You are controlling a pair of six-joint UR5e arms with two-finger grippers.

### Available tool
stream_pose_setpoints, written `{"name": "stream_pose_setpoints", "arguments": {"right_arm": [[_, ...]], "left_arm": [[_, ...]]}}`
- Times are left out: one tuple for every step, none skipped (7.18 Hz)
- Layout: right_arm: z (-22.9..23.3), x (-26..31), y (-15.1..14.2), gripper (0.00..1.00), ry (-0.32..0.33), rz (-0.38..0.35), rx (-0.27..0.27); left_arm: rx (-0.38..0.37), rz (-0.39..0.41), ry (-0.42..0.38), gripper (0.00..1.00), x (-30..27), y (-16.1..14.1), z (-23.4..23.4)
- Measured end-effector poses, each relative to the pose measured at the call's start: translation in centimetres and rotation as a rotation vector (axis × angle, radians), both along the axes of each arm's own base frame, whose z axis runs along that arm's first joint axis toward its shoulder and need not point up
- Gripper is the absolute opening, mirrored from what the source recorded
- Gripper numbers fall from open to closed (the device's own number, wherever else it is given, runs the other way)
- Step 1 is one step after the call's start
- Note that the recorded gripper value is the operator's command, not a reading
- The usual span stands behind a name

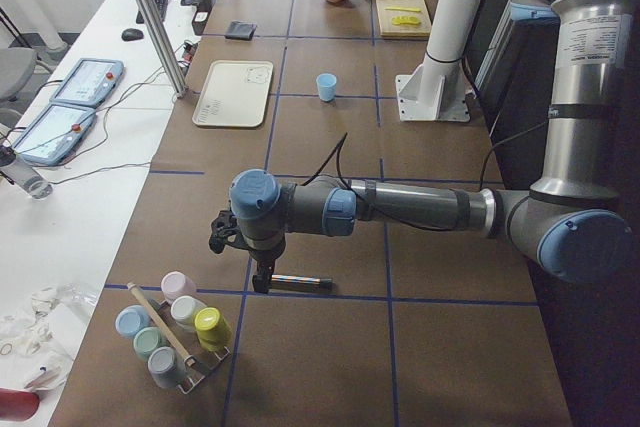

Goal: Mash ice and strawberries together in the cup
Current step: 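Carry the pink ice bowl with the right gripper over the light-blue cup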

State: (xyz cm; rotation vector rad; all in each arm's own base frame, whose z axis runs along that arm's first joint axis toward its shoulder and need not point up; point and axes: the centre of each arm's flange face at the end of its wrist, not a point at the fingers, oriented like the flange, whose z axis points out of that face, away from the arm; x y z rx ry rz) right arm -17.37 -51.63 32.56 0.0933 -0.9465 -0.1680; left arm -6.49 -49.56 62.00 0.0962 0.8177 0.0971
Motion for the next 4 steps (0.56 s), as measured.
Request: {"name": "stream_pose_setpoints", "arguments": {"right_arm": [[-4.4, -5.0, 0.5, 0.00, -0.013, 0.022, -0.045], [-8.2, -10.1, 1.7, 0.00, -0.010, 0.050, -0.078], [-11.7, -15.5, 3.2, 0.00, 0.001, 0.084, -0.100], [-14.9, -21.0, 4.6, 0.00, 0.014, 0.120, -0.116]], "left_arm": [[0.001, 0.000, -0.002, 1.00, 0.0, 0.0, 0.1], [0.003, 0.001, -0.004, 1.00, 0.0, 0.0, 0.1], [0.004, 0.001, -0.006, 1.00, 0.0, 0.0, 0.1], [0.004, 0.001, -0.007, 1.00, 0.0, 0.0, 0.1]]}}
